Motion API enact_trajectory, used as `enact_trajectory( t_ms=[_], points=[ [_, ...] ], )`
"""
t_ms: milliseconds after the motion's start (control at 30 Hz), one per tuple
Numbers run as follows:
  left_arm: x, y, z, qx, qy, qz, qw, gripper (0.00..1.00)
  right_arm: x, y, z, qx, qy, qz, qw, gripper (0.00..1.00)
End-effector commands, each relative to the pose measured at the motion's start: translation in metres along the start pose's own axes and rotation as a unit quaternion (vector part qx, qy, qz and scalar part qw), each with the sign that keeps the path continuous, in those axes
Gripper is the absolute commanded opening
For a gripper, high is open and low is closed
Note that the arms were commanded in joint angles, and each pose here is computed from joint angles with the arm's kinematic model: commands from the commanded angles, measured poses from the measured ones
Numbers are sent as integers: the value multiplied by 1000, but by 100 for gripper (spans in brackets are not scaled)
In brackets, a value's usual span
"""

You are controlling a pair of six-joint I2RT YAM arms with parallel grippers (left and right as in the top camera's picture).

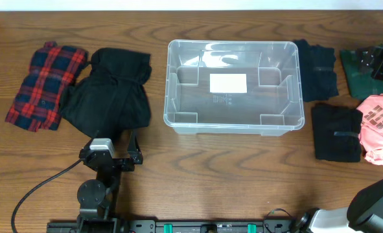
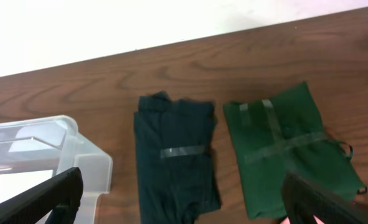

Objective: Pack container
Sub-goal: 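Move the right gripper over the dark green folded shirt on the right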

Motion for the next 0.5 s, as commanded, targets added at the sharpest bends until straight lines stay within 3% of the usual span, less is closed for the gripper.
enact_trajectory(
  t_ms=[0,467],
  points=[
    [5,-1,-12,20,0,12,1000,98,-8,-11,-2,6,6,0,1000,99],
    [5,-1,-12,20,0,12,1000,98,14,-118,-63,97,40,45,993,94]
  ],
)
Point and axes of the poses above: each gripper's point midway between its finger pads, its own y axis back along the fingers, its own x axis along the line the jaws close on, z = x × y, the point moved 4 cm from there along y, back along the fingers, and after that the axes turned 10 degrees about y, right-handed, at the moved point
